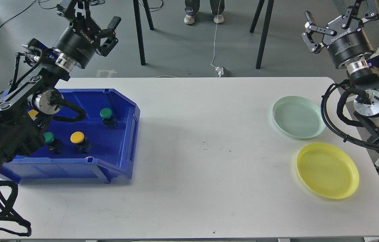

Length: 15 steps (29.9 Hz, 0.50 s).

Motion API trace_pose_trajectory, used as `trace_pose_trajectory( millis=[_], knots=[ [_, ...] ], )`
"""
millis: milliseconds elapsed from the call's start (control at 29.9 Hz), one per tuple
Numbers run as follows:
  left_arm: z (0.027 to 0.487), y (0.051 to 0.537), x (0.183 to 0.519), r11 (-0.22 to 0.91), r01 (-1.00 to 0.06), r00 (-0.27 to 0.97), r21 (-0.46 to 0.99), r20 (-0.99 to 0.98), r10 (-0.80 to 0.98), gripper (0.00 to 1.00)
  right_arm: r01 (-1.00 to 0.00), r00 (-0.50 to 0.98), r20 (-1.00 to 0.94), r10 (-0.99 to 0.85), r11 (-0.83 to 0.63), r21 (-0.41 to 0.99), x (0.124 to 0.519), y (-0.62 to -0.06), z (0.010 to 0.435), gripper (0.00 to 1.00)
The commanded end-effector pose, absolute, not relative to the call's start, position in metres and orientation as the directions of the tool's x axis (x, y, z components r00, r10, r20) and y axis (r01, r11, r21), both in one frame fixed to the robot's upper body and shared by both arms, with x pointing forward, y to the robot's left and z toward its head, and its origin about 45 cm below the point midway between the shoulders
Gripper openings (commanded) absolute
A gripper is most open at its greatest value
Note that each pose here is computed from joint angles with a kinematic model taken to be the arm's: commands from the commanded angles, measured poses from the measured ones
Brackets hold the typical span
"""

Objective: Pass button and place on color plate
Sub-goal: 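Move the left gripper over the blue bin toward a yellow button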

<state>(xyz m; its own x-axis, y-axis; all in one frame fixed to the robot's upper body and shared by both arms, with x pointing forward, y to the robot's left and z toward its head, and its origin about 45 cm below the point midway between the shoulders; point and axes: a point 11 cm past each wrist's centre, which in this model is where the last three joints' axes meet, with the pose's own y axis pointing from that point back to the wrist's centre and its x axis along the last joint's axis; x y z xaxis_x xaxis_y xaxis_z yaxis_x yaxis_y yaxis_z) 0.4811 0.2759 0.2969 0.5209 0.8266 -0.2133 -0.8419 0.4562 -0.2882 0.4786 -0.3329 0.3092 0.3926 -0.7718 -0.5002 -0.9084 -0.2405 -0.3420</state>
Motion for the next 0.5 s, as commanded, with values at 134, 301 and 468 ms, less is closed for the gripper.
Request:
trace_pose_trajectory(
  millis=[134,301,468],
  knots=[
    [0.297,0.276,0.481,0.457,-0.842,0.521,-0.287,-0.212,0.827,1.0,-0.909,0.392,-0.5,-0.772,-0.24,-0.342,0.479,-0.333,0.309,0.99],
    [0.3,0.291,0.484,0.399,-0.863,0.481,-0.31,-0.262,0.837,1.0,-0.911,0.387,-0.502,-0.773,-0.238,-0.337,0.478,-0.334,0.307,0.99],
    [0.323,0.271,0.482,0.422,-0.82,0.54,-0.386,-0.281,0.793,1.0,-0.913,0.384,-0.503,-0.774,-0.237,-0.333,0.477,-0.335,0.304,0.99]
  ],
)
